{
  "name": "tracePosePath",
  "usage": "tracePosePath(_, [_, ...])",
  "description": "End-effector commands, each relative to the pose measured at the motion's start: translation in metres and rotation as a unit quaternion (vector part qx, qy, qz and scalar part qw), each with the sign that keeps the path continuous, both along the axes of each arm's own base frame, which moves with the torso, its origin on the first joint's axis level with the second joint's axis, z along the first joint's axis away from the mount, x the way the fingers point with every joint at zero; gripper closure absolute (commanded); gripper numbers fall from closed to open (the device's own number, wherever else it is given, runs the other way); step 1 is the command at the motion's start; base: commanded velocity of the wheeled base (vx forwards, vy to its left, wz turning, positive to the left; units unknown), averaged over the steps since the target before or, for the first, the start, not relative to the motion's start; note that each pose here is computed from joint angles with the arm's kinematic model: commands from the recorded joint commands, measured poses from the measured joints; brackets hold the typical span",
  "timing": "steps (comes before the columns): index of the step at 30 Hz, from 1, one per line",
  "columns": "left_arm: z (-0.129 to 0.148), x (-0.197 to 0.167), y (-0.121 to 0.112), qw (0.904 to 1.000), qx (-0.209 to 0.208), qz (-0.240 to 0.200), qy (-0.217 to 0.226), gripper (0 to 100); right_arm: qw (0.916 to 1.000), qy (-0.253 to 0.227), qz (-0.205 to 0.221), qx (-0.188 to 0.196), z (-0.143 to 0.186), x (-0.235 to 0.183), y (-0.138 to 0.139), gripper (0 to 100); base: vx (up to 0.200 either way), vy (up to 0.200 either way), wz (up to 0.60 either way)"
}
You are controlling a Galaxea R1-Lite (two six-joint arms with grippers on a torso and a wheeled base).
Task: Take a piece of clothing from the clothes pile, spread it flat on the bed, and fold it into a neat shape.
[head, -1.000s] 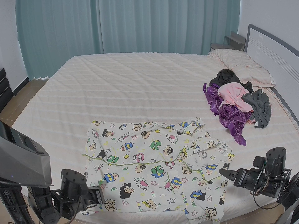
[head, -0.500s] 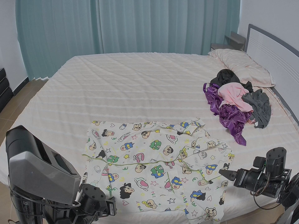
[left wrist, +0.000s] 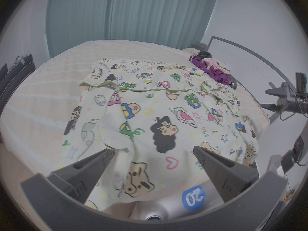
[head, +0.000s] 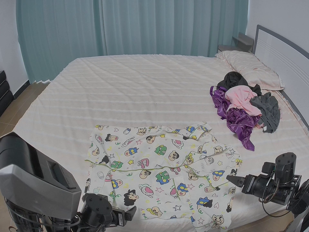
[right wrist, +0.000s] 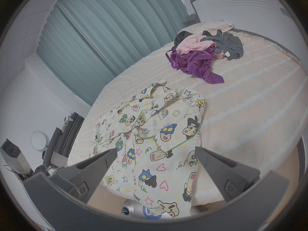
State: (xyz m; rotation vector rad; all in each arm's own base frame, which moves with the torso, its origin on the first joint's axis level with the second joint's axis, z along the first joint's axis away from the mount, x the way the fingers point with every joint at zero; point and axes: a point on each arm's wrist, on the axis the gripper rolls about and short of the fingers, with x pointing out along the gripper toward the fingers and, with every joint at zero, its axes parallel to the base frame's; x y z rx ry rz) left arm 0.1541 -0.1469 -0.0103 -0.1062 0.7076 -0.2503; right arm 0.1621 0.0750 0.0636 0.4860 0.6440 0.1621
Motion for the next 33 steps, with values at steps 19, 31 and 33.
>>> tracePosePath(19, [0.045,-0.025,-0.004,0.9956,-0.082,-0.035,-0.029,0,1.0000,-0.005,0.001,0.002,0.002,-0.001,0.000,0,0.000,0.000,0.00])
tracePosePath(31, [0.017,-0.040,-0.002,0.9951,0.004,-0.072,0.067,0,0.9999,-0.012,0.001,0.005,0.005,-0.002,-0.001,0,0.000,0.000,0.00])
tracePosePath(33, [0.026,-0.040,-0.001,0.9961,-0.015,-0.071,0.051,0,0.9999,-0.012,0.001,0.005,0.005,-0.002,-0.001,0,0.000,0.000,0.00])
